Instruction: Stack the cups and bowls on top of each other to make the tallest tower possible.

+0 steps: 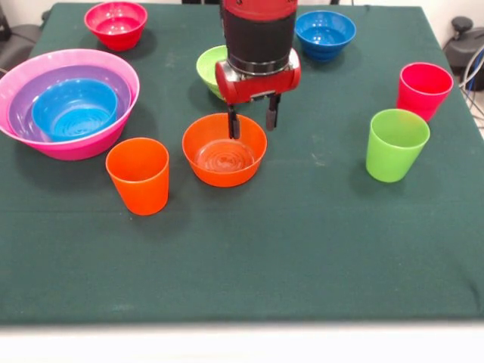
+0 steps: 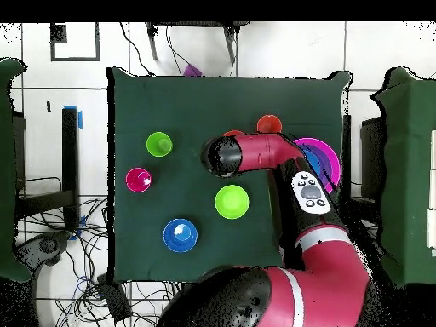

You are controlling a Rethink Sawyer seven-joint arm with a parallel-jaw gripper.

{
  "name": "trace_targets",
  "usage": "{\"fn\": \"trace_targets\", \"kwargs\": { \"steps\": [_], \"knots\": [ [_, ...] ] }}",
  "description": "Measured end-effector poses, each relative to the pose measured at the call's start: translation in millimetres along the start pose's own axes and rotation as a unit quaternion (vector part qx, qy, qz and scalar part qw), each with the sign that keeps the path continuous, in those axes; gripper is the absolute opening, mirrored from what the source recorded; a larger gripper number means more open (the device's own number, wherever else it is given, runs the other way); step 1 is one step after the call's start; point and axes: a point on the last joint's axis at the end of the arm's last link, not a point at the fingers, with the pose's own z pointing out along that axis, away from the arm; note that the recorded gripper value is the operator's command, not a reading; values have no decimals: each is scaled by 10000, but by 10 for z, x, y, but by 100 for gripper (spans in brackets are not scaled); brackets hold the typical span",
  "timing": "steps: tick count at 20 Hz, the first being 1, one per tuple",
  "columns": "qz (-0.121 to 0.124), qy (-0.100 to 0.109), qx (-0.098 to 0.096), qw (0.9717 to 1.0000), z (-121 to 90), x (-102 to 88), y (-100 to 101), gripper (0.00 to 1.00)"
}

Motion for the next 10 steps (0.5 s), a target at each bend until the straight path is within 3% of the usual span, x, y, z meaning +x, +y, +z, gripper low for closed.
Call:
{"fn": "trace_targets", "kwargs": {
  "steps": [10],
  "knots": [
    [33, 108, -90, 9999, 362, 9, 52, 100]
  ]
}}
